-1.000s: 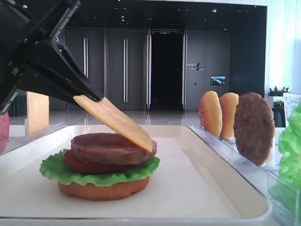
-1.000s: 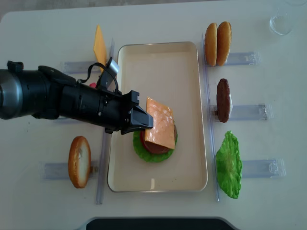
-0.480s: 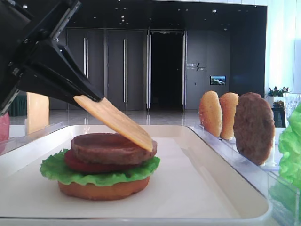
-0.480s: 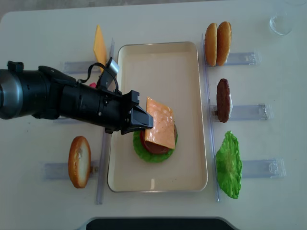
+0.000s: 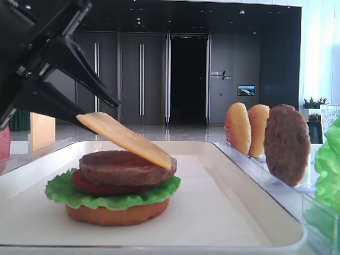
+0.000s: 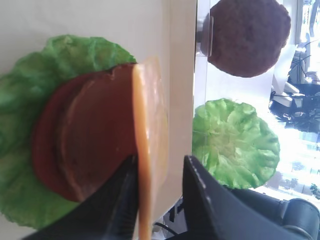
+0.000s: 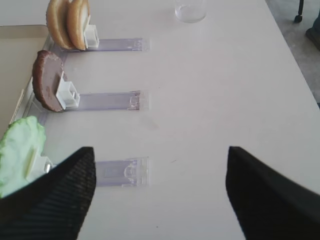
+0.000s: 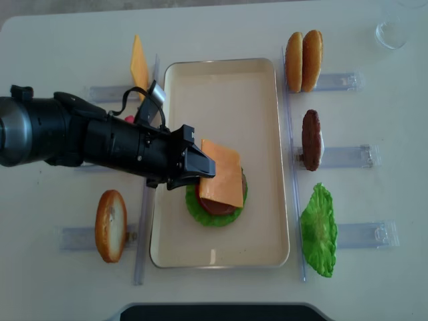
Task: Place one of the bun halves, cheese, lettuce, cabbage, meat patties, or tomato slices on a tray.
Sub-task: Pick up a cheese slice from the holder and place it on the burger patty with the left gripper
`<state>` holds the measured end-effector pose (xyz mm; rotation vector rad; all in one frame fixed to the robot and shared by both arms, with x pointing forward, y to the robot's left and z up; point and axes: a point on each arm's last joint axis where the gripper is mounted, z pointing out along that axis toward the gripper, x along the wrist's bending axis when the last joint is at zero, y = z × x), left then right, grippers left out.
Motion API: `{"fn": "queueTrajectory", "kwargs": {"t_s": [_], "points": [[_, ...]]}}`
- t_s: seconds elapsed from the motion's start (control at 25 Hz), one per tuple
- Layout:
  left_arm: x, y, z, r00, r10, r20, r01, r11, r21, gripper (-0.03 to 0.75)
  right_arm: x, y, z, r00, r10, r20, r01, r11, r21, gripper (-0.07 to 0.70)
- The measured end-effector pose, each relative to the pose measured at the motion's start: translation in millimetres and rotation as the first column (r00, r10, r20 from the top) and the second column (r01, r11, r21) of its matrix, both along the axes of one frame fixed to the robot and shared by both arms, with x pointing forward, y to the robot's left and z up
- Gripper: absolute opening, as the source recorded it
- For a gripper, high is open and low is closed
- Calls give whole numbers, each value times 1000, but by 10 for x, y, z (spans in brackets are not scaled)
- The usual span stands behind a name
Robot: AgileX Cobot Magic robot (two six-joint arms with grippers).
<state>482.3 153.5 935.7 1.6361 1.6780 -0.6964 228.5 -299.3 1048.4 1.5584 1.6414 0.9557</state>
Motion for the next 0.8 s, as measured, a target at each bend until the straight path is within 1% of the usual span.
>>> {"fn": "queueTrajectory", "kwargs": {"t_s": [0.12,0.36,0.48,0.64,0.8], "points": [[-2,1,-2,999,19,-27,-19,1000,-1,265,0,0,0,1000,0,0,0,1000,0,515],[-26,17,-23,995,39,-91,-37,999,24,370,0,0,0,1000,0,0,0,1000,0,515],[-42,27,-36,993,40,-115,-35,999,41,408,0,0,0,1000,0,0,0,1000,0,515],[-57,29,-39,988,46,-147,-40,998,46,437,0,0,0,1000,0,0,0,1000,0,515],[-68,25,-35,984,51,-172,-44,998,40,442,0,0,0,1000,0,0,0,1000,0,515]]}}
